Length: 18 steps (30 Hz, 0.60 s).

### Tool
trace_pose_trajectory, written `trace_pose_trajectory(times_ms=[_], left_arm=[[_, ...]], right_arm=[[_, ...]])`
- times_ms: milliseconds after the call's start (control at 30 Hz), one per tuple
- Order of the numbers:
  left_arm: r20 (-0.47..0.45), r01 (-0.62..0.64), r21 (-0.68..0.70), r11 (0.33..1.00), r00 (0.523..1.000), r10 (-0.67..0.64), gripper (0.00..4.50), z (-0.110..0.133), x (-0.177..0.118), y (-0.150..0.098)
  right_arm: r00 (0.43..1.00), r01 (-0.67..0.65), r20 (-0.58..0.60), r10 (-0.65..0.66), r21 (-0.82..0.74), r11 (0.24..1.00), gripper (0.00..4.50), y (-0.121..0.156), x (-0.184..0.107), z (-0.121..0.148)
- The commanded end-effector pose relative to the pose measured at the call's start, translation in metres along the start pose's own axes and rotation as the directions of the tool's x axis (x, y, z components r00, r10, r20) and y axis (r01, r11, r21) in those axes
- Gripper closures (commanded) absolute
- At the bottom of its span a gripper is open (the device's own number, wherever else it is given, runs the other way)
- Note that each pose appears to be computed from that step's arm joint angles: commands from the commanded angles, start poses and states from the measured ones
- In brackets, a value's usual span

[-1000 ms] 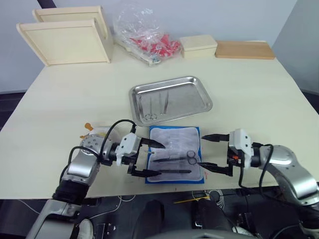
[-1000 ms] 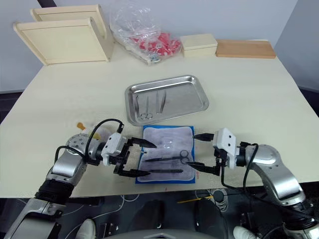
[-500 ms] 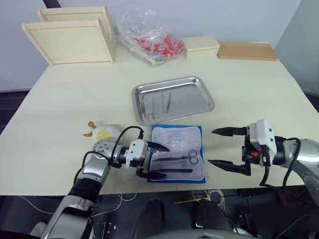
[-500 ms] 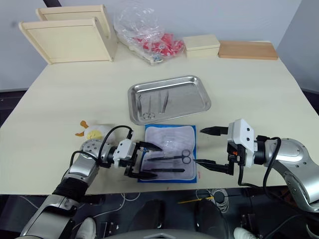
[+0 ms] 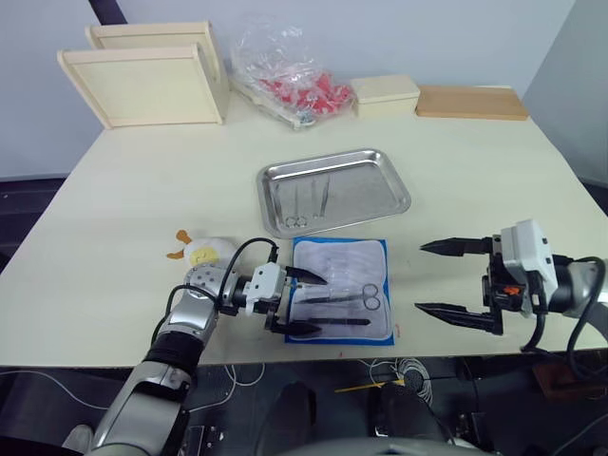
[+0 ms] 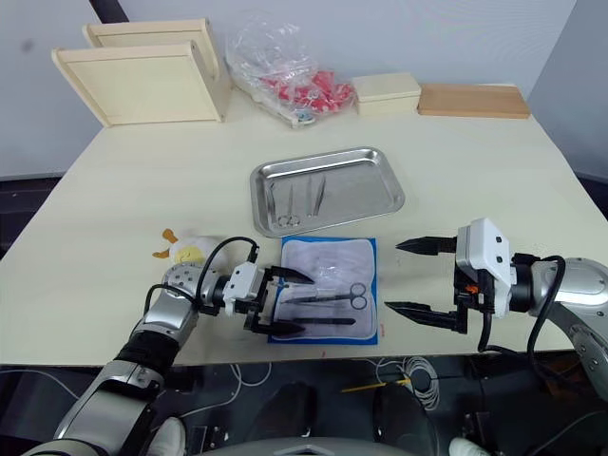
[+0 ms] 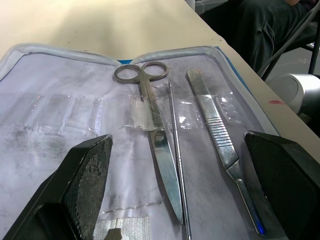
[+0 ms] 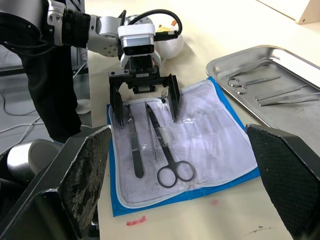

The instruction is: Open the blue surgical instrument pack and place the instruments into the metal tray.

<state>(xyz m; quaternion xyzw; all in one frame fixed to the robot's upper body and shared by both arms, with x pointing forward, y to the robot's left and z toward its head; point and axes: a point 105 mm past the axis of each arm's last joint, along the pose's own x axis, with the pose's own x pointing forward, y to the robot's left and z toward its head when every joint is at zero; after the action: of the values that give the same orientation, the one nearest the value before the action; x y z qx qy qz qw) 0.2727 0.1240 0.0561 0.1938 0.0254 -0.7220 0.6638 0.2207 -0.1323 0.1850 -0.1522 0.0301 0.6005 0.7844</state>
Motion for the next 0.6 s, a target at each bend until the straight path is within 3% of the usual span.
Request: trace_pose_trajectory(times_ms=[33,333,600], left_arm=[[-0.069,0.044,-0.106,0.993,0.996,-0.052,0.06,-0.026,0.003,-0.018],[-0.093,0.038,-0.139,0.990,0.994,-0.052,0.06,-0.036,0.003,-0.020],[-0.089,0.042,-0.154,0.987,0.994,-0.056,0.06,-0.037,0.005,-0.020]], right_arm=[[1.000,-0.005,0.018,0.005,-0.047,0.999,0.00,0.002,0.001,0.009],[1.000,0.014,-0.024,-0.015,-0.045,0.999,0.00,-0.005,0.023,-0.014],[0.990,0.036,-0.134,-0.048,-0.091,0.995,0.00,-0.015,0.053,-0.043]])
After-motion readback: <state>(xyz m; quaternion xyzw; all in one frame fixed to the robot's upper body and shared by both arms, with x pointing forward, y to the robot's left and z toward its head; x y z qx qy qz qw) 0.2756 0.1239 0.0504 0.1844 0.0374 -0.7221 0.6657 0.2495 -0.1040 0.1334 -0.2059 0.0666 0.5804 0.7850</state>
